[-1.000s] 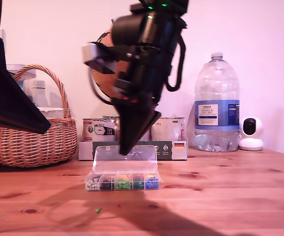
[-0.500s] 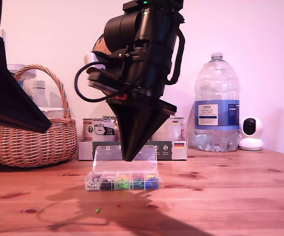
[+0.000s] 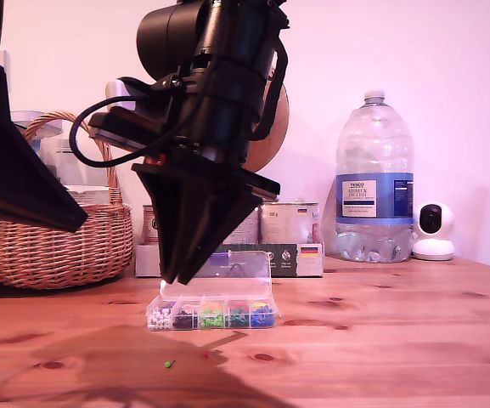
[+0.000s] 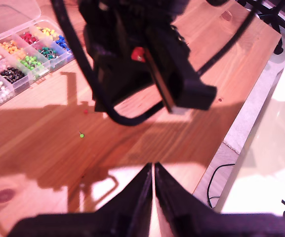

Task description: Sort the loose pins on the table into their correct compartments

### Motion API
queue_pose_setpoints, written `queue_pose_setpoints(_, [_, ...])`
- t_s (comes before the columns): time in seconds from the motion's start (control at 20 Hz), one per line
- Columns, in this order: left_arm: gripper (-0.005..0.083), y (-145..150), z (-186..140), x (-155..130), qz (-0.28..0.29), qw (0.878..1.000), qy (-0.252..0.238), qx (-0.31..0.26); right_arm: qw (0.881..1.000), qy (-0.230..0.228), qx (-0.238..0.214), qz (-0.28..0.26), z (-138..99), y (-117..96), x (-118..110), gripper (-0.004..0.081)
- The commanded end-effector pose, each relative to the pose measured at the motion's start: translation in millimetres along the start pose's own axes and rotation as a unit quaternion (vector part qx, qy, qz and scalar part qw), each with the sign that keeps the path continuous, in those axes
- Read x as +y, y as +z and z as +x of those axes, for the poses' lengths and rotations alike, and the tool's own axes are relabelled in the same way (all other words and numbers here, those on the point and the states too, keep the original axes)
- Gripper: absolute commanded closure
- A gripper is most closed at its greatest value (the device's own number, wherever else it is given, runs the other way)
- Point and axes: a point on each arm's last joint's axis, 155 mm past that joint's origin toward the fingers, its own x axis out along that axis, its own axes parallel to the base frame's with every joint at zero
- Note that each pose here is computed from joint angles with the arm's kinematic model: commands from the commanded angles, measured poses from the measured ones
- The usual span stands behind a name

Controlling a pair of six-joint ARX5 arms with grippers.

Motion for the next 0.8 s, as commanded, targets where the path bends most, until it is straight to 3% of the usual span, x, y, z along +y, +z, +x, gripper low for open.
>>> queue_pose_setpoints(0.0, [0.0795, -4.7, 1.9, 0.7, -0.006, 1.000, -0.001, 0.006, 0.999, -0.010, 0.038, 0.016, 24.3, -13.0, -8.5, 0.0648])
queue_pose_setpoints(0.75, [0.0795, -4.7, 1.9, 0.6, -0.006, 1.000, -0.001, 0.006, 0.998, -0.036, 0.044, 0.025, 49.4, -10.8, -22.4, 0.0623])
